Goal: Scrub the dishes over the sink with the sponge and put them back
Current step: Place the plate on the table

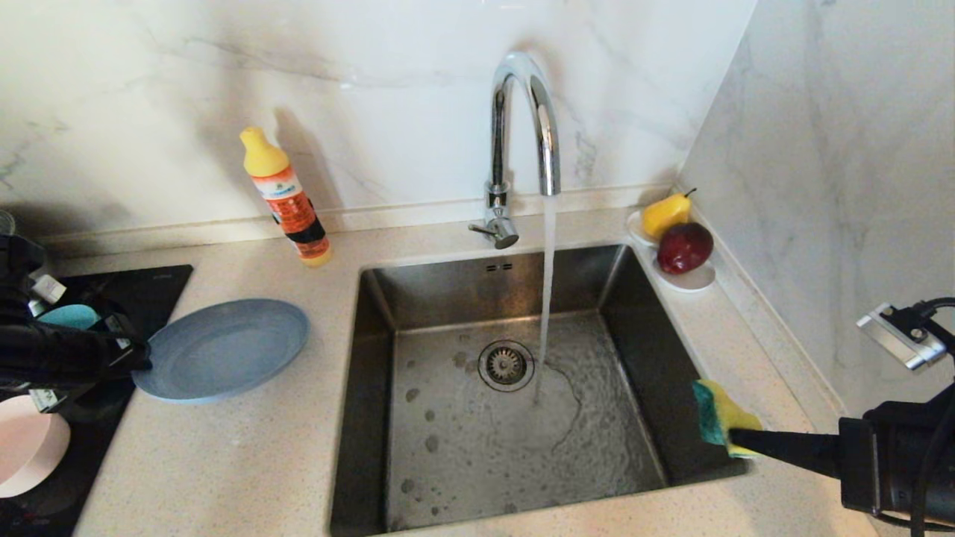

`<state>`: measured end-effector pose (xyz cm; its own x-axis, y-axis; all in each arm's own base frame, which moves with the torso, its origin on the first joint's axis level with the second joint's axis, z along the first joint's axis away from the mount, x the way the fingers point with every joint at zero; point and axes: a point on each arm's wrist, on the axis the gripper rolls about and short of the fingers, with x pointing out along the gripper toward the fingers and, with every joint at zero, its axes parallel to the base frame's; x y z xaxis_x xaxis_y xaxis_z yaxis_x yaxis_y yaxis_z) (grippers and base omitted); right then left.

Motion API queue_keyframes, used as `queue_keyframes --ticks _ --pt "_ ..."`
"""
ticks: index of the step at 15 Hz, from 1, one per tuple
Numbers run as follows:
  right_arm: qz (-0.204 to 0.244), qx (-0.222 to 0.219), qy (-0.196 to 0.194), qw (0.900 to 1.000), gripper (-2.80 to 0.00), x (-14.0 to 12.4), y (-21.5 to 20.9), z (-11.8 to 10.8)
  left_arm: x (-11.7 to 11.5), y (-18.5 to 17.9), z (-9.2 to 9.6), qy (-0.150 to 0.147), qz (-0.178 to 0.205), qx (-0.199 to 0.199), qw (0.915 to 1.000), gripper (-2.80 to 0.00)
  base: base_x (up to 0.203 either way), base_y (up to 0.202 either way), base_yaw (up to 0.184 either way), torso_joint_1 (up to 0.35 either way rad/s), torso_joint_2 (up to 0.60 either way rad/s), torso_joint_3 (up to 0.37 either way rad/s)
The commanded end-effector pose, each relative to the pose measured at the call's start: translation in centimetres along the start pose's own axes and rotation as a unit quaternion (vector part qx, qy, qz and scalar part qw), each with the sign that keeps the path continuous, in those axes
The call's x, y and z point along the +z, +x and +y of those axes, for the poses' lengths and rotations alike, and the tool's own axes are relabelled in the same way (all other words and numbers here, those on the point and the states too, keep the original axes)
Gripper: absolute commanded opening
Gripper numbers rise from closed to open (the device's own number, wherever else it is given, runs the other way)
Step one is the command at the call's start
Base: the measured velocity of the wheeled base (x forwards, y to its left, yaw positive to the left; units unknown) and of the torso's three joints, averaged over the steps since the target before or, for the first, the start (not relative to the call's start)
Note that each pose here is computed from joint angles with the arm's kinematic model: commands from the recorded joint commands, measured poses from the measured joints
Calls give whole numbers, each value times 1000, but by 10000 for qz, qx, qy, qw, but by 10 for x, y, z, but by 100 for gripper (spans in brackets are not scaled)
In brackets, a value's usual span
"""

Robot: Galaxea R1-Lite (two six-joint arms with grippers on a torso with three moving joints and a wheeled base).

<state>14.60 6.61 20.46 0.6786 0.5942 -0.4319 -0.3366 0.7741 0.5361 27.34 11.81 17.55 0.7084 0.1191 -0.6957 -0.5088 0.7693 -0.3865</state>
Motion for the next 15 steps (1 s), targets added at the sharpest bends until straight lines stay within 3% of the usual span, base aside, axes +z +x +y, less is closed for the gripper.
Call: queue_keyframes --ticks 1,6,8,10,12,14,15 --pt "4 10 12 10000 -280 0 0 0 1 2 0 -15 10 -12 10000 0 0 0 0 0 0 0" --pt "14 4 15 10000 -280 -2 -1 0 21 -20 -13 58 -507 -261 9984 0 0 0 0 0 0 0" --pt "12 6 14 10000 -280 -3 -2 -1 32 -39 -22 278 -878 -432 9948 0 0 0 0 0 0 0" --pt "-1 12 10 10000 -280 -2 -2 0 31 -54 -47 1019 -1047 -926 9849 0 0 0 0 0 0 0" --pt "-7 8 9 10000 -280 -2 -2 0 24 -60 -74 1804 -1196 -1392 9663 0 0 0 0 0 0 0" --pt "21 -8 19 10000 -280 -3 -1 -1 12 -80 -97 2224 -1414 -1703 9495 0 0 0 0 0 0 0" --pt "52 -40 40 10000 -280 -4 0 -3 4 -93 -105 2358 -1539 -1766 9431 -52 0 0 0 0 0 0"
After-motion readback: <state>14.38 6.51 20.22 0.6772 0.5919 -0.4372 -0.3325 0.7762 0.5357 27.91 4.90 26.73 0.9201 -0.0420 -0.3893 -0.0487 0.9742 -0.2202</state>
